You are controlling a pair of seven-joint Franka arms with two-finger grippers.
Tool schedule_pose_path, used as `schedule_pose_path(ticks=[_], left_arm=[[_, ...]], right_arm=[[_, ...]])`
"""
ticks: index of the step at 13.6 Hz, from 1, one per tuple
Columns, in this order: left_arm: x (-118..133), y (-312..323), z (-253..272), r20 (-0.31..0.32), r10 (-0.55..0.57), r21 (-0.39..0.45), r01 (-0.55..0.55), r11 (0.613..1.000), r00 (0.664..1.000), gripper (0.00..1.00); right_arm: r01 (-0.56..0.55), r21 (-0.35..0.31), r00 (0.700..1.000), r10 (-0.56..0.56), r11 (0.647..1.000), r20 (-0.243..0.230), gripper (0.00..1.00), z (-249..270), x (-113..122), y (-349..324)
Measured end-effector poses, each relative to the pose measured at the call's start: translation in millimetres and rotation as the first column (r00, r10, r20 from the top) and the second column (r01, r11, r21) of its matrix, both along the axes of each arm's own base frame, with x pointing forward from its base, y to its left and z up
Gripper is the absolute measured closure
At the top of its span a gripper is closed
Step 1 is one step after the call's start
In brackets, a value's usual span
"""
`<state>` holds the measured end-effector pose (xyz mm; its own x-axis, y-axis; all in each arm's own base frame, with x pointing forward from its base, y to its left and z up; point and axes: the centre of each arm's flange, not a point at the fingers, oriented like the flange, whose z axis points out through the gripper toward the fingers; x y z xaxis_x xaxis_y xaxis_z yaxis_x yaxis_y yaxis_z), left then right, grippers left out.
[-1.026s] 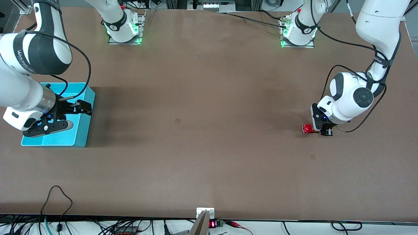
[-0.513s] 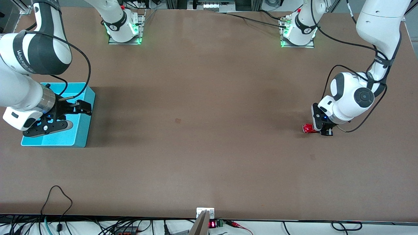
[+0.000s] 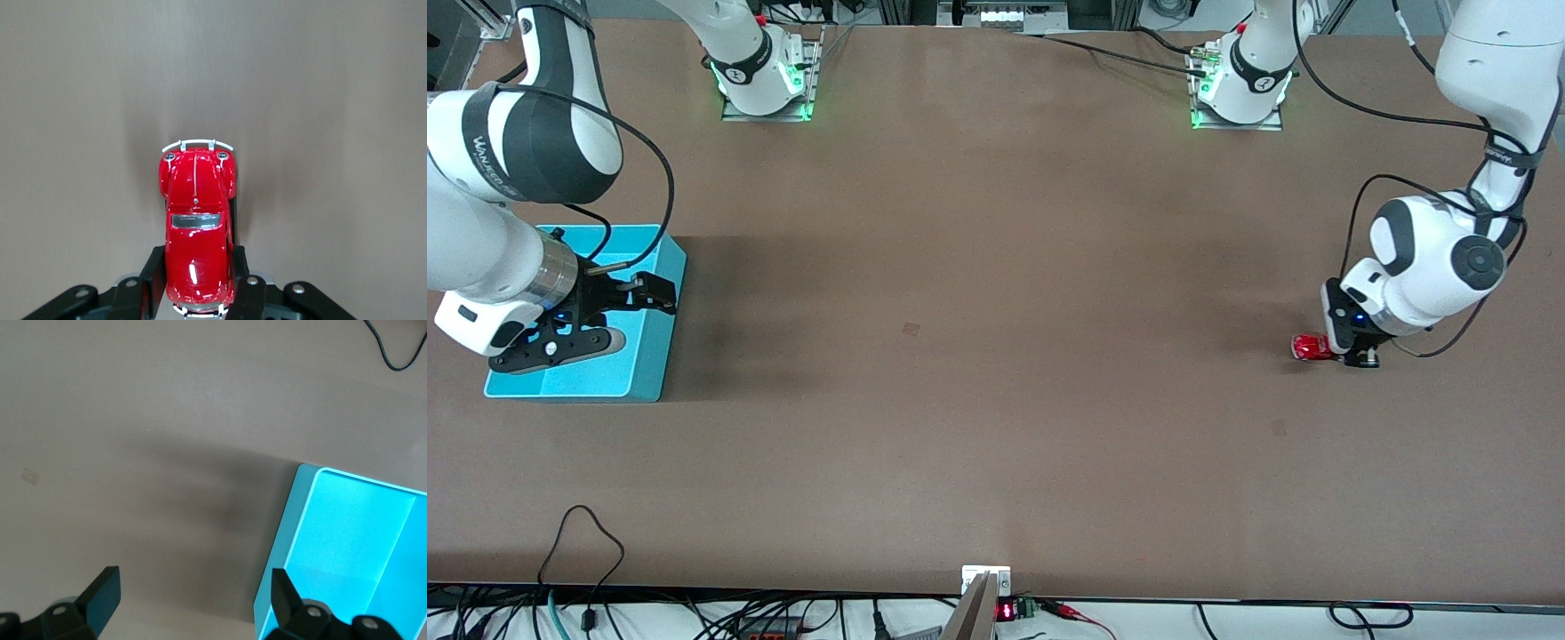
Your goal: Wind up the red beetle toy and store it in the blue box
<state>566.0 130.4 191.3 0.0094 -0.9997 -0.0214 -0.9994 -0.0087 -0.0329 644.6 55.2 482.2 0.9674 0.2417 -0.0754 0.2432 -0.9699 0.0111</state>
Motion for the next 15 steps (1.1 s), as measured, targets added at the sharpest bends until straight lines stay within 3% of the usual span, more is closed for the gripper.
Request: schedule_pose_path(ticks=[7, 10, 13, 15], left_arm=[[-6, 93, -1, 0.008, -0.003, 0.075, 0.002, 0.997, 1.000, 0.57], [-13, 94, -19, -0.035, 0.001, 0.057, 0.001, 0.998, 0.999, 0.33], [1, 63, 6, -0.085, -0.049, 0.027, 0.051, 0.998, 0.995, 0.01], [21, 32, 54, -0.093, -0.098, 0.022, 0.101, 0.995, 0.991, 0.00]], right_arm=[[0.000, 0.000, 1.000, 0.000, 1.000, 0.000, 0.00, 0, 0, 0], [0.001, 0.000, 1.000, -0.001, 1.000, 0.000, 0.00, 0, 0, 0], [0.001, 0.000, 1.000, -0.001, 1.000, 0.000, 0.00, 0, 0, -1], [0.002, 0.000, 1.000, -0.002, 1.000, 0.000, 0.00, 0, 0, -1]])
